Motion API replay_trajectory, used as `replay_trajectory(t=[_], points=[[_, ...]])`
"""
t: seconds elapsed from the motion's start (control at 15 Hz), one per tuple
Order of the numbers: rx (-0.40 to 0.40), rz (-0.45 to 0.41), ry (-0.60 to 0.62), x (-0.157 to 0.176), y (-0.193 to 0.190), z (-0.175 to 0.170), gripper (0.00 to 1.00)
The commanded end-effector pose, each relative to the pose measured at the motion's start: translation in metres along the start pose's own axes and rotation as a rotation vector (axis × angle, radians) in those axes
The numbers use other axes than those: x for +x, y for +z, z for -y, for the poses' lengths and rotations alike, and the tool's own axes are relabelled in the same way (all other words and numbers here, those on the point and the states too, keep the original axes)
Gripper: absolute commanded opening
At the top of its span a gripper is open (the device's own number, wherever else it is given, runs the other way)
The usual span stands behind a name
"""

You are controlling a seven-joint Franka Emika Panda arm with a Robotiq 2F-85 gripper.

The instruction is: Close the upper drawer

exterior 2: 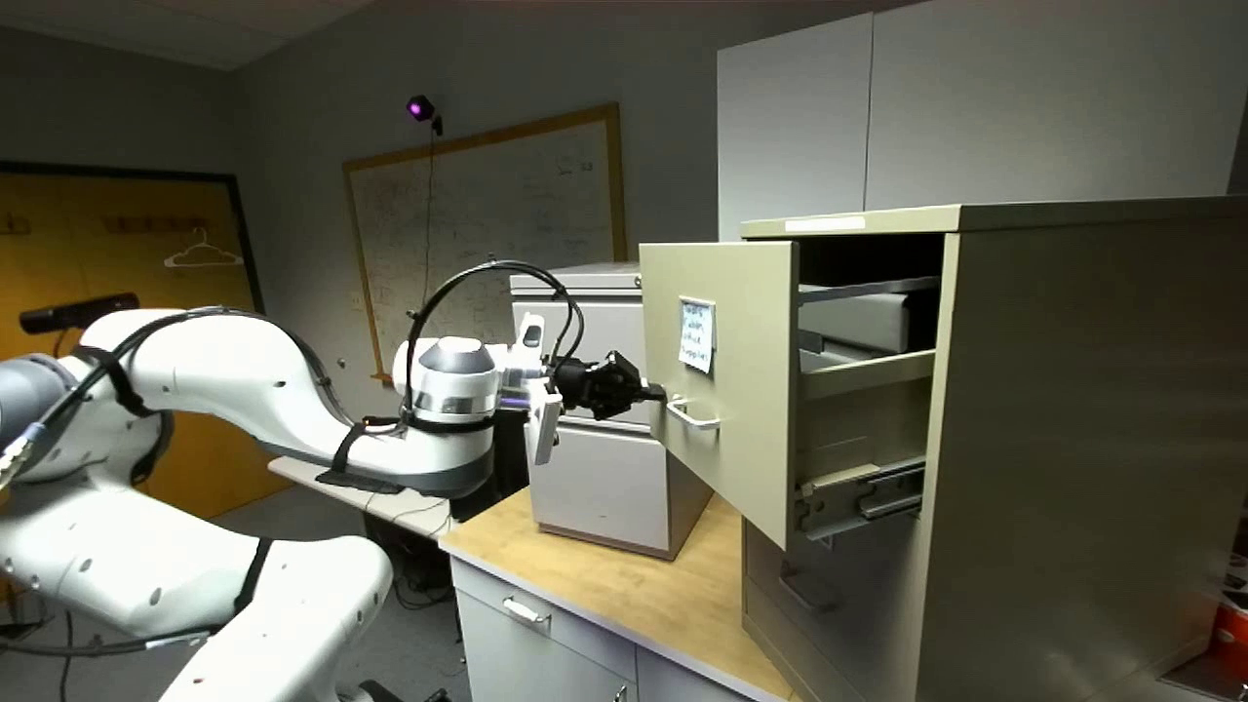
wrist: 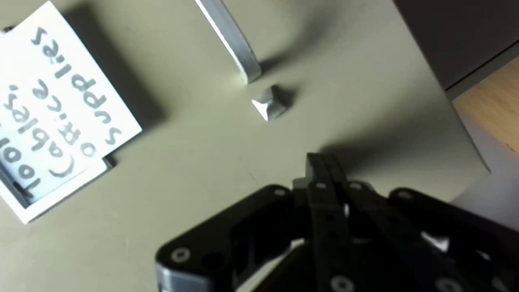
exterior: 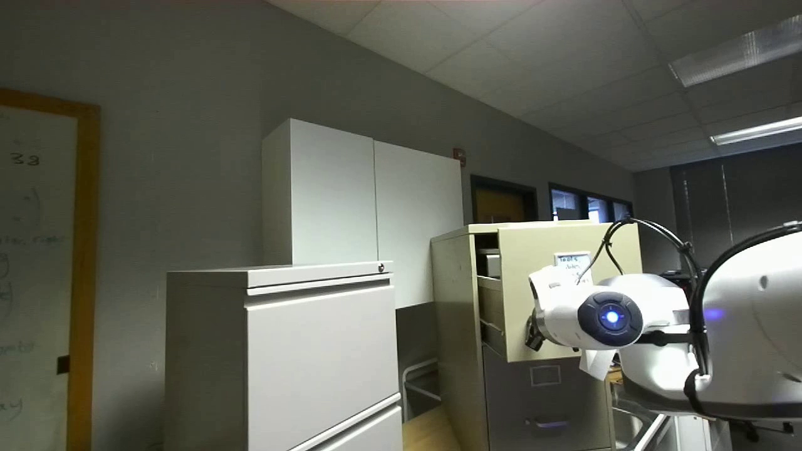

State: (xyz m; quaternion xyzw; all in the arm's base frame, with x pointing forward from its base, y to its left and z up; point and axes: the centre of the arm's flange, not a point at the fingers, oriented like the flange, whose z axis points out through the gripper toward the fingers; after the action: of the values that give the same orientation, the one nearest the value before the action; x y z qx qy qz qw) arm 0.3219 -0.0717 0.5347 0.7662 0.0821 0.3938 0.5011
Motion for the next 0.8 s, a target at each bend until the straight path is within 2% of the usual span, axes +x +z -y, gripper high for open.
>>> replay_trajectory(t=[0.0,0.73], points=[[-0.047,0.043,0.01,0.002,0.048,0.003,0.0],[0.04,0.137,0.082,0.03,0.134,-0.01,0.0]])
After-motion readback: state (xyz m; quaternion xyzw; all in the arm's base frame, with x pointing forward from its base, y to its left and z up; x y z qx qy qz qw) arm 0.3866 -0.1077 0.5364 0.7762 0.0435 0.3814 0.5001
